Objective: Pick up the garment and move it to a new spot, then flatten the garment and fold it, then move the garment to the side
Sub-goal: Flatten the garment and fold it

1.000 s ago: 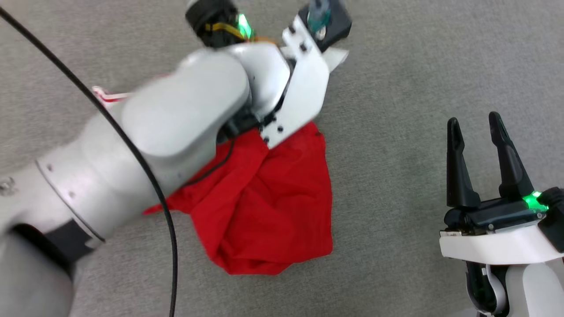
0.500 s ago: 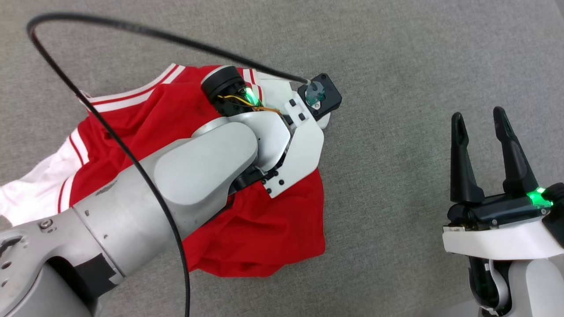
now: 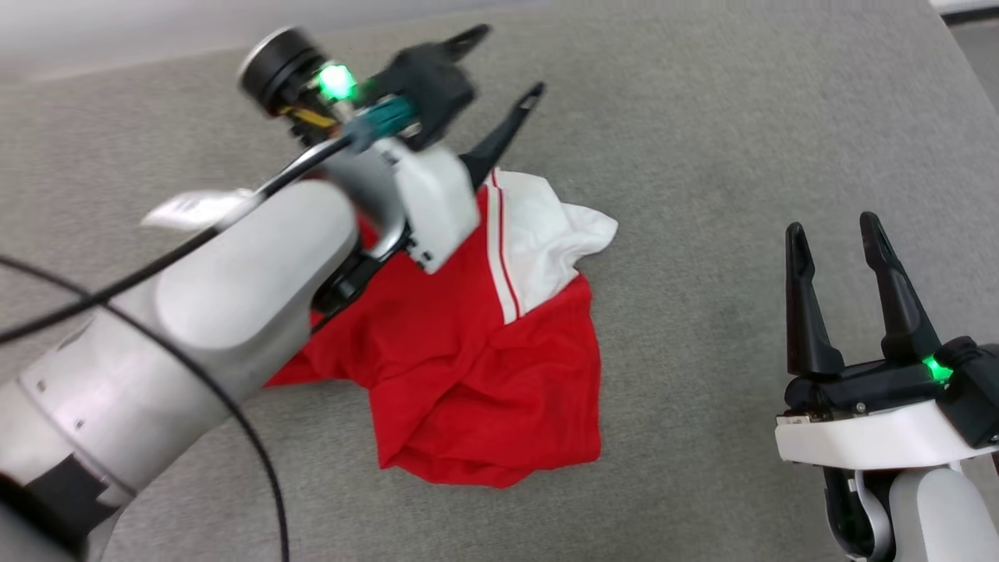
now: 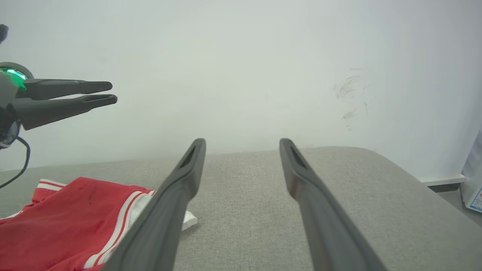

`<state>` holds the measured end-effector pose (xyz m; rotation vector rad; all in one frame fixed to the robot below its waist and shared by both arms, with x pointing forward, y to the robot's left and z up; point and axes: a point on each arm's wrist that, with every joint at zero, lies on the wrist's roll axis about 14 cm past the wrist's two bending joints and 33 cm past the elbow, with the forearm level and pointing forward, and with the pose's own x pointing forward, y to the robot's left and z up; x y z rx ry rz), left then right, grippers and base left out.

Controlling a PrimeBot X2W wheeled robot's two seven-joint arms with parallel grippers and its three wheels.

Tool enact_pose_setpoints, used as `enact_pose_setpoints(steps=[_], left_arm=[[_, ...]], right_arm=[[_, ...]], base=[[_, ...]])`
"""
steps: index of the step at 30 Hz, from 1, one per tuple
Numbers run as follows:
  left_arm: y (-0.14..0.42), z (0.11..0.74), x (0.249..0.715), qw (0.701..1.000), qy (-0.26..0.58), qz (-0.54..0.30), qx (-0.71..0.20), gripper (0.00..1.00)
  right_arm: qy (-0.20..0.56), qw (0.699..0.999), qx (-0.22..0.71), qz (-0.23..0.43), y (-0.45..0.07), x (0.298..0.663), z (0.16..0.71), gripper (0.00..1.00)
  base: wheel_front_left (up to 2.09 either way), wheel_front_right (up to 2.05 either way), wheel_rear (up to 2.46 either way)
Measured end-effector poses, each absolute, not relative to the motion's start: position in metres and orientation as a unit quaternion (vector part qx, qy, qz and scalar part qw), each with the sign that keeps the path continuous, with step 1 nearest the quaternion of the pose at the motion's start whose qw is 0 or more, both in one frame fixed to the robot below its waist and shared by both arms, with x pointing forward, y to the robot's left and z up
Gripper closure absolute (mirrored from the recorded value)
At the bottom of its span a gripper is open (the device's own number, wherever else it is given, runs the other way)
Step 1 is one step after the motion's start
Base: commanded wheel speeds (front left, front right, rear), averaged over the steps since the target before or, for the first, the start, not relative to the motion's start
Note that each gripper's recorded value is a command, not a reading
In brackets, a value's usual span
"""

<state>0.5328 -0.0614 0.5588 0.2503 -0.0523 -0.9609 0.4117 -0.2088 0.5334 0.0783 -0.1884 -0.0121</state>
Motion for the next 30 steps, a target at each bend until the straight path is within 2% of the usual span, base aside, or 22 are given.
enact_pose_setpoints(steps=[5, 10, 15, 20, 26, 30], left_arm=[[0.008, 0.573, 0.537, 0.931, -0.08, -0.341, 0.102, 0.0], [0.082, 0.578, 0.525, 0.97, -0.096, -0.205, 0.09, 0.0], [0.145, 0.588, 0.495, 0.987, -0.122, -0.075, 0.074, 0.0], [0.184, 0.57, 0.453, 0.992, -0.106, 0.008, 0.063, 0.0], [0.205, 0.548, 0.411, 0.993, -0.08, 0.067, 0.047, 0.0], [0.213, 0.535, 0.392, 0.993, -0.063, 0.088, 0.038, 0.0]], right_arm=[[-0.127, 0.991, 0.032, 0.02, -0.193, 0.422, 0.555, 0.0], [-0.164, 0.985, 0.016, 0.054, -0.171, 0.439, 0.579, 0.0], [-0.208, 0.974, -0.012, 0.088, -0.144, 0.46, 0.609, 0.0], [-0.229, 0.963, -0.061, 0.131, -0.113, 0.482, 0.629, 0.0], [-0.094, 0.965, -0.152, 0.19, -0.1, 0.521, 0.584, 0.0], [0.041, 0.956, -0.189, 0.222, -0.091, 0.537, 0.551, 0.0]], base=[[0.0, 0.0, 0.0], [0.0, 0.0, 0.0], [0.0, 0.0, 0.0], [0.0, 0.0, 0.0], [0.0, 0.0, 0.0], [0.0, 0.0, 0.0]])
